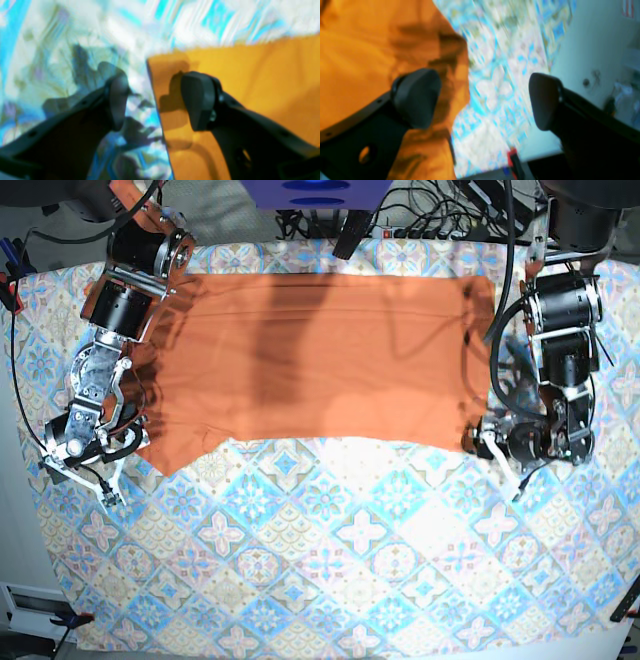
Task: Fold the T-shirt properly
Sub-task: 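Release the shirt and move both grippers toward the hem corners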
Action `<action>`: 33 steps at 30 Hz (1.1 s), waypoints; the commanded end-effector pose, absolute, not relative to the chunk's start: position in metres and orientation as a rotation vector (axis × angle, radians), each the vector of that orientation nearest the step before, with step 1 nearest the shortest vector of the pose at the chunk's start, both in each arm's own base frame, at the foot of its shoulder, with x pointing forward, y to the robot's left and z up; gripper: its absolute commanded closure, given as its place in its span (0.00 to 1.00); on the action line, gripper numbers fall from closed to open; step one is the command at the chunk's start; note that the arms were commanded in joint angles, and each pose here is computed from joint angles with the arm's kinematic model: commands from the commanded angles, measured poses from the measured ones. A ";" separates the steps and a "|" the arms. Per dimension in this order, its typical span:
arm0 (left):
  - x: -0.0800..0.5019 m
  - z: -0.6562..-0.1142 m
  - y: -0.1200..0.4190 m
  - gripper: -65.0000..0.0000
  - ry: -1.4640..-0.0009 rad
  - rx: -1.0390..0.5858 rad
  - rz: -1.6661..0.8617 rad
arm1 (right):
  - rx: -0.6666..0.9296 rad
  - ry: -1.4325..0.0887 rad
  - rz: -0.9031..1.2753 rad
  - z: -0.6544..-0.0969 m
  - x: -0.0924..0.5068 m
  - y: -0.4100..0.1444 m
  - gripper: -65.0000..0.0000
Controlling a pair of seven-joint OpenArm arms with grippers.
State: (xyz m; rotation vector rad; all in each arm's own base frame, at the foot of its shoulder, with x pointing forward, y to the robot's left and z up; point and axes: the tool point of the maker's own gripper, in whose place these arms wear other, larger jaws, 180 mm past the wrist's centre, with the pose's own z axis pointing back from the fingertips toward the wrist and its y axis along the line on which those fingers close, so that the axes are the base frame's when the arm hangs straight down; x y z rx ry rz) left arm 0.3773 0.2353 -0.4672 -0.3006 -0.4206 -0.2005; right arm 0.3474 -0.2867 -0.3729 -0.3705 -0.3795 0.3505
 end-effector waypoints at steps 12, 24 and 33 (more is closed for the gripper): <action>0.365 -0.491 0.218 0.42 -0.356 -0.332 -0.201 | -0.210 -0.456 0.425 -0.410 0.397 -0.254 0.14; 0.339 -0.509 0.217 0.43 -0.305 -0.335 -0.200 | -0.075 -0.440 0.543 -0.451 0.419 -0.213 0.14; 0.323 -0.516 0.218 0.47 -0.234 -0.331 -0.208 | -0.003 -0.427 0.562 -0.467 0.414 -0.195 0.14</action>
